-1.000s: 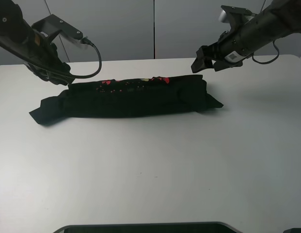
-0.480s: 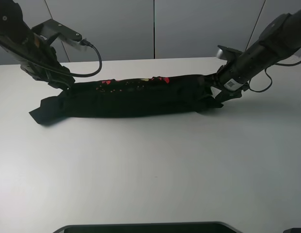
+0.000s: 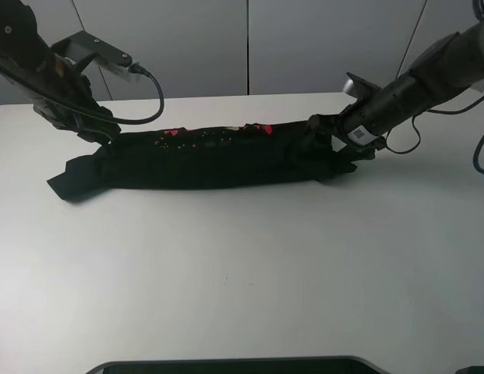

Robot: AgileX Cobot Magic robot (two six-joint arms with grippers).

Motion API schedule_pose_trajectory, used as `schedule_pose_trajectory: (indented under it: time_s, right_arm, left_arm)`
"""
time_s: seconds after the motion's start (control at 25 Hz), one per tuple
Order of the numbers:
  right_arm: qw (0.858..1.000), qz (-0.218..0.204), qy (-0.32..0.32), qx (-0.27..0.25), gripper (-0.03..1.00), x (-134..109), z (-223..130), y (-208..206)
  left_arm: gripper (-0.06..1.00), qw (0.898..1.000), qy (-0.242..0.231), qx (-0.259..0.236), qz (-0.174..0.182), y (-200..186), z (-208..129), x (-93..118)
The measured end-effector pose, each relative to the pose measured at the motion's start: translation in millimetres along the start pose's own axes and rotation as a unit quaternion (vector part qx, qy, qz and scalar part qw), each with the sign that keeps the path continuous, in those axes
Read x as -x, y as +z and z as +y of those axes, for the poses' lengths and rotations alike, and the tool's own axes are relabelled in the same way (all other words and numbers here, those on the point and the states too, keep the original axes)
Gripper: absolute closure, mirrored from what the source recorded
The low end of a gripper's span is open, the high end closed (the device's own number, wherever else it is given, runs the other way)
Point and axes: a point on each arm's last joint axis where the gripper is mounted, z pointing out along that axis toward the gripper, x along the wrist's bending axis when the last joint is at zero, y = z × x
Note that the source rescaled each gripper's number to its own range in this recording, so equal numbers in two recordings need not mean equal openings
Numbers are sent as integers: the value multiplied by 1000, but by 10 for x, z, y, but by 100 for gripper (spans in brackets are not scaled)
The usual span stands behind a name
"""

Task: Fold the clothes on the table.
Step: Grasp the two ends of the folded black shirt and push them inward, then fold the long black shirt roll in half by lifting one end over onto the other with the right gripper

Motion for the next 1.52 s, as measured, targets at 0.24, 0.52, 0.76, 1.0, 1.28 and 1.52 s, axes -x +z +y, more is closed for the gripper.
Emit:
schedule_pose_trajectory:
  time_s: [0.24, 0.52, 0.76, 1.0, 1.28, 1.52]
  right_arm:
    - [1000, 7, -1, 4, 3, -9, 7, 7]
    - [1000, 11, 0, -7, 41, 13, -21, 59]
    - [999, 16, -26, -29, 86, 33, -86, 105]
    - [999, -12, -20, -46, 86, 72, -113, 85]
    - [978, -195, -34, -72, 86, 244, -123, -276]
    - [936, -344, -43, -60, 86, 517, -108, -913]
  left_arm:
    - [20, 1000, 0, 0, 0, 0, 0, 0]
    - [20, 1000, 0, 0, 0, 0, 0, 0]
    - [20, 1000, 0, 0, 0, 0, 0, 0]
    - [20, 1000, 3, -3, 2, 0, -6, -4]
    - [20, 1000, 5, -4, 9, -75, -13, -29]
    - [20, 1000, 6, 0, 13, -140, -14, -50]
